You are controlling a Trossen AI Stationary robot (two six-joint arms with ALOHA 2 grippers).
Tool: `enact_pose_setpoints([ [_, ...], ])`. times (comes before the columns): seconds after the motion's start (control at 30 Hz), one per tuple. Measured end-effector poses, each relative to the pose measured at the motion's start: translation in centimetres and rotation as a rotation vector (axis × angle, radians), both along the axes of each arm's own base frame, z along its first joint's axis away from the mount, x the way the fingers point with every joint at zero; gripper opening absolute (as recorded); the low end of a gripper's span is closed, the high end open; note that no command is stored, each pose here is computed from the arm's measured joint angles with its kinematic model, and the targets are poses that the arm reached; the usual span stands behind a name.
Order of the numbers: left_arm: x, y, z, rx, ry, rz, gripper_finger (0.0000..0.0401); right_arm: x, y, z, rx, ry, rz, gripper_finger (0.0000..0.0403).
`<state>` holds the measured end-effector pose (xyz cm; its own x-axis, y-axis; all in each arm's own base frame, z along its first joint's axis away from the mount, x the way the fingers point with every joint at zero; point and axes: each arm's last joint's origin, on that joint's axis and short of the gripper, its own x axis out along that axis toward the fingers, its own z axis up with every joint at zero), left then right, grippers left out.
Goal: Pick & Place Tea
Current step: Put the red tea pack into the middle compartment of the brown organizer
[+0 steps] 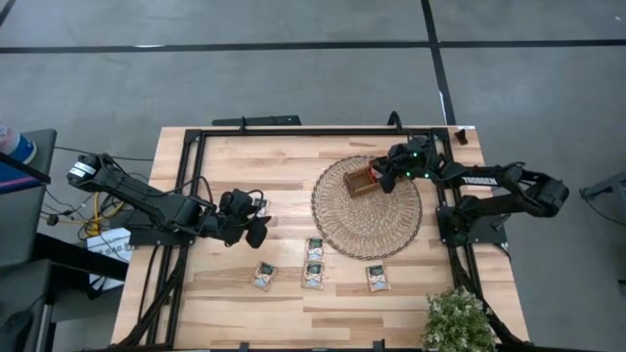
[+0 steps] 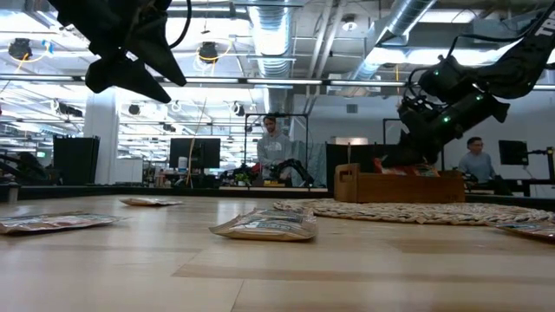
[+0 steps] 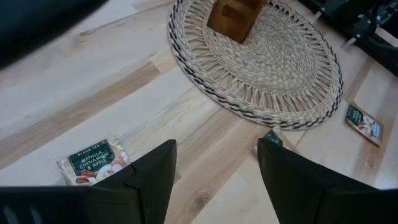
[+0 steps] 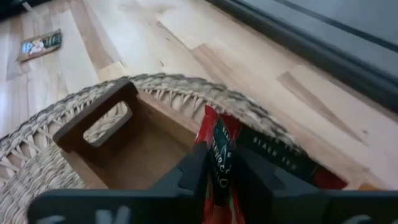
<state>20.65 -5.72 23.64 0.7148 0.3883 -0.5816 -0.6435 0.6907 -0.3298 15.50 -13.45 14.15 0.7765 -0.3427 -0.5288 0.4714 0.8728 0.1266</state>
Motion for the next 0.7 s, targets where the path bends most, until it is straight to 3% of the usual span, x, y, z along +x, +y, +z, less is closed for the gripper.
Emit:
enact_pose_setpoints([
  [0.3, 0.0, -0.02, -0.01, -0.003, 0.004, -0.008, 0.0218, -0.1, 0.1, 0.03, 0.006, 0.007, 0.001, 0.0116],
  [0.7, 0.0, -0.03, -0.02, -0.004, 0.004, -0.009, 0.0218, -0.33, 0.27, -0.05, 0.003, 0.041, 0.008, 0.0139],
])
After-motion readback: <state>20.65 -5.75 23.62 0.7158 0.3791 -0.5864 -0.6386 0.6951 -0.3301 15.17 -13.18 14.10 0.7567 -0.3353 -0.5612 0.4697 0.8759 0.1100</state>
